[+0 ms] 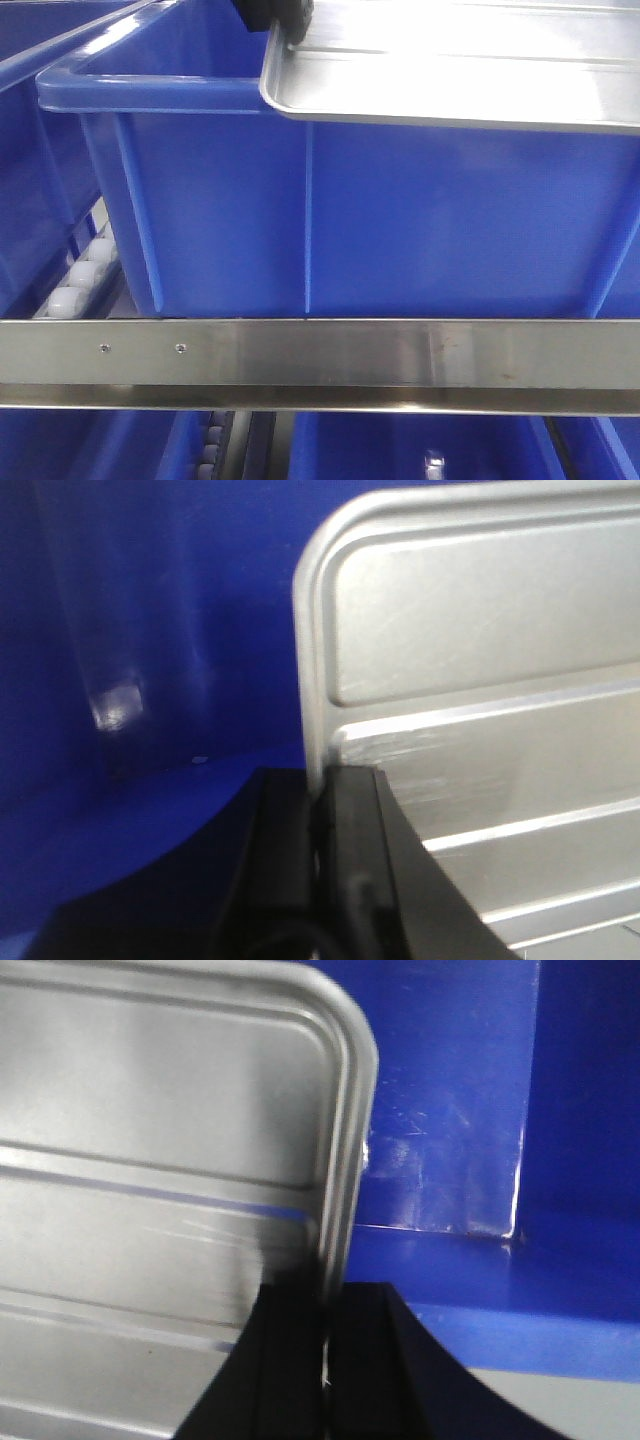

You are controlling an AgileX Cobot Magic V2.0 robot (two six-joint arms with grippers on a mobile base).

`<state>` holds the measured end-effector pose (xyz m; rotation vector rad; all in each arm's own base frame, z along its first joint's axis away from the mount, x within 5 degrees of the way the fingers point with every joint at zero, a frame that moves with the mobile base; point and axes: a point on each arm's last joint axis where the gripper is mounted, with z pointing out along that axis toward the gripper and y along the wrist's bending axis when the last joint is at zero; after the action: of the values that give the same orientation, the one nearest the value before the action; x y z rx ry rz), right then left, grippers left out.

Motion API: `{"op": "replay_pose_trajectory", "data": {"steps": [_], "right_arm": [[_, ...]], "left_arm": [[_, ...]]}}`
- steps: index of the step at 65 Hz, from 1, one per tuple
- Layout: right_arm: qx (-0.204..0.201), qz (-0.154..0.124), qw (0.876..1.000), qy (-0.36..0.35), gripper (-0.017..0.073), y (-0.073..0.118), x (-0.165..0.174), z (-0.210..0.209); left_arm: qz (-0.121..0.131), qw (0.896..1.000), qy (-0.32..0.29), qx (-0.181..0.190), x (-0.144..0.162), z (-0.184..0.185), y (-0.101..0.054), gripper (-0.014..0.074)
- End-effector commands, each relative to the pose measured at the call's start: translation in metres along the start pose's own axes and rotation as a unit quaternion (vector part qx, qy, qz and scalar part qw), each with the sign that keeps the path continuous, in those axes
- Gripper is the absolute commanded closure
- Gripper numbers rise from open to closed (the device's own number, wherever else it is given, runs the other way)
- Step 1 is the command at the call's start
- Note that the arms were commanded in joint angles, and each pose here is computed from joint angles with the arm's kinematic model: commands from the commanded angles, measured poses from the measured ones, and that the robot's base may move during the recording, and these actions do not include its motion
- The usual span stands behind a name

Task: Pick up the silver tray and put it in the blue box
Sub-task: 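Lower the held tray with both grippers into the blue bin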

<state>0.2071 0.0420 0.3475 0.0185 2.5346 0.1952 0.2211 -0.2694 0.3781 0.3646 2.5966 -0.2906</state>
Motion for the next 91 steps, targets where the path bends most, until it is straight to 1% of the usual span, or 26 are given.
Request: {"op": "replay_pose_trajectory", "data": {"steps": [1,31,42,65,69,72,74,79,82,86,91], "right_arm": [[0.013,-0.021,0.998,-0.058,0.0503,-0.003,-0.012,-0.015],[0.013,-0.021,0.998,-0.058,0.0503,-0.003,-0.012,-0.015],[0.013,-0.021,0.998,-0.06,0.0503,-0.002,-0.012,-0.016],[0.014,-0.021,0.998,-0.052,0.0503,-0.002,-0.012,-0.018],[0.014,-0.021,0.998,-0.054,0.0503,-0.002,-0.015,-0.024],[0.012,-0.022,0.998,-0.064,0.0503,0.0,-0.02,-0.033],[0.01,-0.023,0.997,-0.076,0.0503,0.001,-0.024,-0.04],[0.004,-0.027,0.993,-0.111,0.0503,0.004,-0.038,-0.062],[0.001,-0.027,0.992,-0.125,0.0503,0.006,-0.043,-0.069],[-0.002,-0.027,0.989,-0.145,0.0503,0.008,-0.054,-0.078],[-0.003,-0.027,0.988,-0.15,0.0503,0.011,-0.067,-0.079]], "left_arm": [[0.013,0.999,-0.003,-0.031,0.001,-0.026,0.013,0.069],[0.013,0.999,-0.003,-0.031,0.001,-0.026,0.013,0.069],[0.013,1.0,-0.013,-0.023,0.0,-0.026,0.012,0.069],[0.012,1.0,-0.018,-0.021,-0.002,-0.029,0.012,0.069],[0.009,0.999,-0.028,-0.014,-0.005,-0.037,0.011,0.069],[0.016,0.999,-0.037,-0.009,-0.009,-0.044,0.011,0.069],[0.019,0.999,-0.045,-0.003,-0.012,-0.05,0.01,0.069],[0.014,0.997,-0.074,0.003,-0.021,-0.063,0.012,0.069],[0.018,0.996,-0.088,0.004,-0.025,-0.068,0.014,0.069],[0.01,0.995,-0.101,0.002,-0.031,-0.071,0.02,0.069],[-0.002,0.993,-0.114,0.002,-0.039,-0.07,0.027,0.069]]}}
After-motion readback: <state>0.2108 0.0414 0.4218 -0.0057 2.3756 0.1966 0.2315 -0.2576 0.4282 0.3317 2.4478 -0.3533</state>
